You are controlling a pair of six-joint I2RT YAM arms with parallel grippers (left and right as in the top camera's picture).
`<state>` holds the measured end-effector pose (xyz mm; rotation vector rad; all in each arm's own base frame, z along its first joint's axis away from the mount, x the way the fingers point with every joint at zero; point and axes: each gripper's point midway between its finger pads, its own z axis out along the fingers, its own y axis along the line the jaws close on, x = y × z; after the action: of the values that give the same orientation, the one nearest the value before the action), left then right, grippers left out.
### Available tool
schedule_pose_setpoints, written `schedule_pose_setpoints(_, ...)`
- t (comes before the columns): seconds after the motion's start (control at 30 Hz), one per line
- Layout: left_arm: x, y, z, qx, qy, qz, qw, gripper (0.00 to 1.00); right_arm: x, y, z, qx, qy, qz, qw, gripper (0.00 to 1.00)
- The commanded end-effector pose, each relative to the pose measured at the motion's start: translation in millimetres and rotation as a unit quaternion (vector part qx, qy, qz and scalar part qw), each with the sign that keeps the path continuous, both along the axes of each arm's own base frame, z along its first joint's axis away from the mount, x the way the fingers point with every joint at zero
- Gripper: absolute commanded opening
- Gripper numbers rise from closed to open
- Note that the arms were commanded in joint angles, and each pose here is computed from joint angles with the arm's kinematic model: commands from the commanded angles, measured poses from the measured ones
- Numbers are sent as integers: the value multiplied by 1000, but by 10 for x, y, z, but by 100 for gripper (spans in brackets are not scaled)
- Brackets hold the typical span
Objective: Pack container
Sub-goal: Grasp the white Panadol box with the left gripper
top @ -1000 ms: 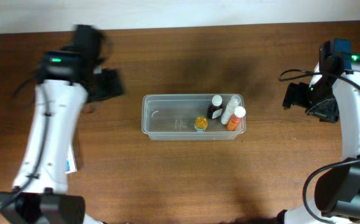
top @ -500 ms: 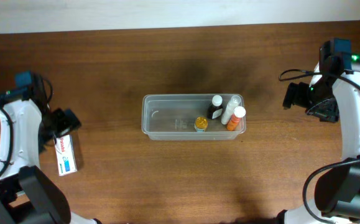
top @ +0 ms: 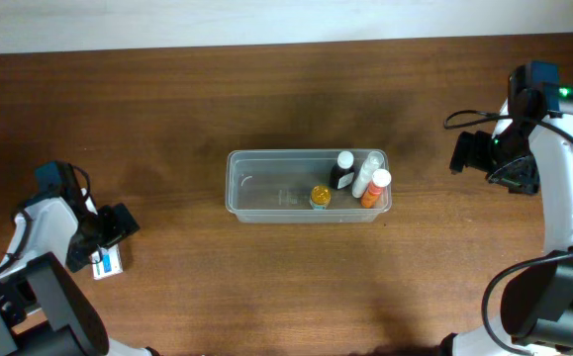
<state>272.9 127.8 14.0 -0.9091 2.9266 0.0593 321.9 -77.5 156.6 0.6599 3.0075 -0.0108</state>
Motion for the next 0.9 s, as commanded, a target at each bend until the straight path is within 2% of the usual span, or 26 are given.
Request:
schedule_pose_setpoints(0.0, 43, 10, -11, 1, -15, -18, 1000, 99, -19, -13, -24, -1, 5, 2, 1000, 96)
schedule_pose_setpoints(0.1, 70, 22, -9, 3, -20, -18, 1000, 98, -28, -11, -25, -1, 7, 2, 1000, 96)
schedule_pose_setpoints(0.17, 66, 17, -13, 3, -20, -18, 1000, 89, -26, -11, -24, -1, 7, 2, 1000, 96)
schedule_pose_setpoints(0.2, 64, 16, -15, 2, -19, -18, 1000, 81, -26, -11, -24, -1, 7, 2, 1000, 96)
schedule_pose_setpoints(0.53, -106, -61, -122, -9, 5, -18, 1000, 55, -27, -11, -25, -1, 7, 2, 1000, 96)
schedule_pose_setpoints(0.77, -78, -47, -102, -7, 1, -17, 1000, 48, -38, -8, -25, 0, 9, 2, 1000, 96)
schedule_pose_setpoints(0.87, 41, -11, 55, 0, -19, -19, 1000, 44, -38, -8, -25, 0, 9, 2, 1000, 96)
